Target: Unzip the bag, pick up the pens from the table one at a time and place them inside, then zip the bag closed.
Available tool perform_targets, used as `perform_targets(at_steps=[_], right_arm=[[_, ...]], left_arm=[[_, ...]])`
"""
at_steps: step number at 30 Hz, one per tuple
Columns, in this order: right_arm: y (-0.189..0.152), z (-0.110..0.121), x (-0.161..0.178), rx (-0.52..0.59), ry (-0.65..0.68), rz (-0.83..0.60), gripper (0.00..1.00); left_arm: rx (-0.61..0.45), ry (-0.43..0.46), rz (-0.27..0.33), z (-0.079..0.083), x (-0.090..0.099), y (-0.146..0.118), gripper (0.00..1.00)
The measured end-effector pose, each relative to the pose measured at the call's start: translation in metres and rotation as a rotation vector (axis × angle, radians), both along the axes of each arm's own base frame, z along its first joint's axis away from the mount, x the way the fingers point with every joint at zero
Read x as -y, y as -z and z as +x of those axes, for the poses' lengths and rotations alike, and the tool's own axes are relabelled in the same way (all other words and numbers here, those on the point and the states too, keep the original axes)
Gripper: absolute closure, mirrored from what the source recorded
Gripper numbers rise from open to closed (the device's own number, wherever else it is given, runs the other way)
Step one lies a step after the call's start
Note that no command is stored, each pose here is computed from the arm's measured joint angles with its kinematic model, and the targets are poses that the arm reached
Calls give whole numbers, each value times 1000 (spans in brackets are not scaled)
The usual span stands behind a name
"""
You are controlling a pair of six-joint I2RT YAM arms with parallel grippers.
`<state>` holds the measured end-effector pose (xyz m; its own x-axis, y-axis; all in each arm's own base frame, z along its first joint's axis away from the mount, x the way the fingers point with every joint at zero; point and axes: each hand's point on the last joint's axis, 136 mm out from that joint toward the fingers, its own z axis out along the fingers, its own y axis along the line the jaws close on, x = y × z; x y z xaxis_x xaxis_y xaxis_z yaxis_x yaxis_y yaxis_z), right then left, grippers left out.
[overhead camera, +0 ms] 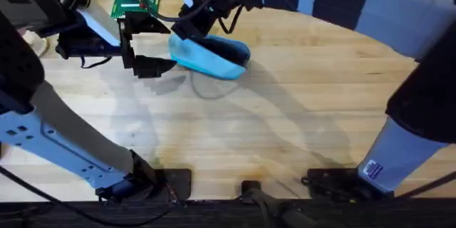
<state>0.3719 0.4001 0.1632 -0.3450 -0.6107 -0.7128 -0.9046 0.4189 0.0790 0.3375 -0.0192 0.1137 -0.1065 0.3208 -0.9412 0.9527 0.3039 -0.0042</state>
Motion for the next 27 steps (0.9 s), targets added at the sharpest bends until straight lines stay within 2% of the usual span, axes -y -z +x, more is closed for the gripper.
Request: perform_targets(at_steps=[12, 27], right_arm=[[0, 0, 0, -1, 0, -1, 970], [0, 0, 0, -1, 0, -1, 971]], left_arm=[[-31, 22, -55, 1, 14, 5, 9], [-38, 5, -101, 2, 16, -3, 10]])
